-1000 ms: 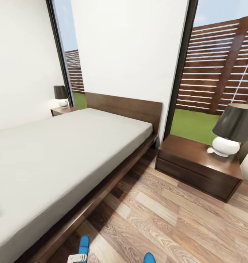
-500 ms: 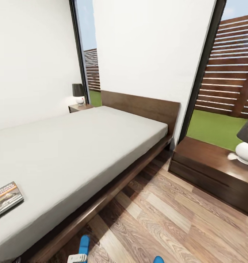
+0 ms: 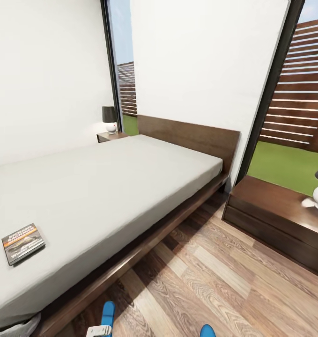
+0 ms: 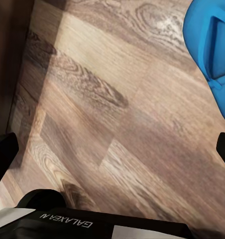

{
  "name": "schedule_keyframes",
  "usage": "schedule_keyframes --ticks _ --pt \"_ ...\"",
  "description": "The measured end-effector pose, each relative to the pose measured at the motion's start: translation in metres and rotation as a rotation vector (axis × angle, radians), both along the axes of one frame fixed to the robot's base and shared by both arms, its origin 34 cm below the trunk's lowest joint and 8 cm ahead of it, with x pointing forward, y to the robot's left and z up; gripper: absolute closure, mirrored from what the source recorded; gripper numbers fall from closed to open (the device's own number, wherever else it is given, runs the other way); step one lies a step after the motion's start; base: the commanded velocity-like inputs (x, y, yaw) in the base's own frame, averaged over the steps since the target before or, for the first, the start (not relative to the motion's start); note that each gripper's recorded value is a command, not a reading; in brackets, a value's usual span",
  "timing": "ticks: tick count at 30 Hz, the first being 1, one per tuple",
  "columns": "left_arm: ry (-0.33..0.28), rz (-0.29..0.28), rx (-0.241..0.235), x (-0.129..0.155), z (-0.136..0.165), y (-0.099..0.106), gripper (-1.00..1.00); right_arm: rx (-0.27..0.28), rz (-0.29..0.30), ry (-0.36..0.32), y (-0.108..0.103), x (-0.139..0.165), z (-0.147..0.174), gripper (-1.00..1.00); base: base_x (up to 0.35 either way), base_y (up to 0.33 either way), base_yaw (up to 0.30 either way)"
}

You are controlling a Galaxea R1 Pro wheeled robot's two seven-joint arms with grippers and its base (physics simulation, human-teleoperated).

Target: In the bedroom, move the book from the bed onto either nightstand, and place the two sandals side by side next to the bed.

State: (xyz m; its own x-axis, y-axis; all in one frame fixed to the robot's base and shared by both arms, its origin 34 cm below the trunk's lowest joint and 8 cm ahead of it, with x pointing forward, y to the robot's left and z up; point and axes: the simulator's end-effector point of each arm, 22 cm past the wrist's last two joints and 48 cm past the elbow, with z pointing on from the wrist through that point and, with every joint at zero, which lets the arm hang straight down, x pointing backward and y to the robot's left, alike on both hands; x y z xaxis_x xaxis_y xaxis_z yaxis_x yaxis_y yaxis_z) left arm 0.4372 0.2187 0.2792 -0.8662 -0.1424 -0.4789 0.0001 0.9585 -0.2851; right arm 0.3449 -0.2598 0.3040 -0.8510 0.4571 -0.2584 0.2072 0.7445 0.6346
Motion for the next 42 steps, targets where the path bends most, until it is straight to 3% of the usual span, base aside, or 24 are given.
schedule_keyframes --ticks 30,34,42 --pt "0.000 0.000 0.000 0.000 0.000 0.000 1.00 0.001 0.000 0.001 0.000 0.000 0.000 -1.00 -0.042 0.000 0.000" --pt "0.030 -0.008 0.018 -0.014 -0.007 0.007 1.00 -0.026 -0.008 0.007 -0.004 -0.001 -0.005 -1.00 0.000 0.000 0.000" --pt "0.024 -0.002 0.012 -0.012 -0.005 0.006 1.00 -0.081 -0.024 0.037 -0.014 -0.017 -0.017 -1.00 0.000 0.000 0.000"
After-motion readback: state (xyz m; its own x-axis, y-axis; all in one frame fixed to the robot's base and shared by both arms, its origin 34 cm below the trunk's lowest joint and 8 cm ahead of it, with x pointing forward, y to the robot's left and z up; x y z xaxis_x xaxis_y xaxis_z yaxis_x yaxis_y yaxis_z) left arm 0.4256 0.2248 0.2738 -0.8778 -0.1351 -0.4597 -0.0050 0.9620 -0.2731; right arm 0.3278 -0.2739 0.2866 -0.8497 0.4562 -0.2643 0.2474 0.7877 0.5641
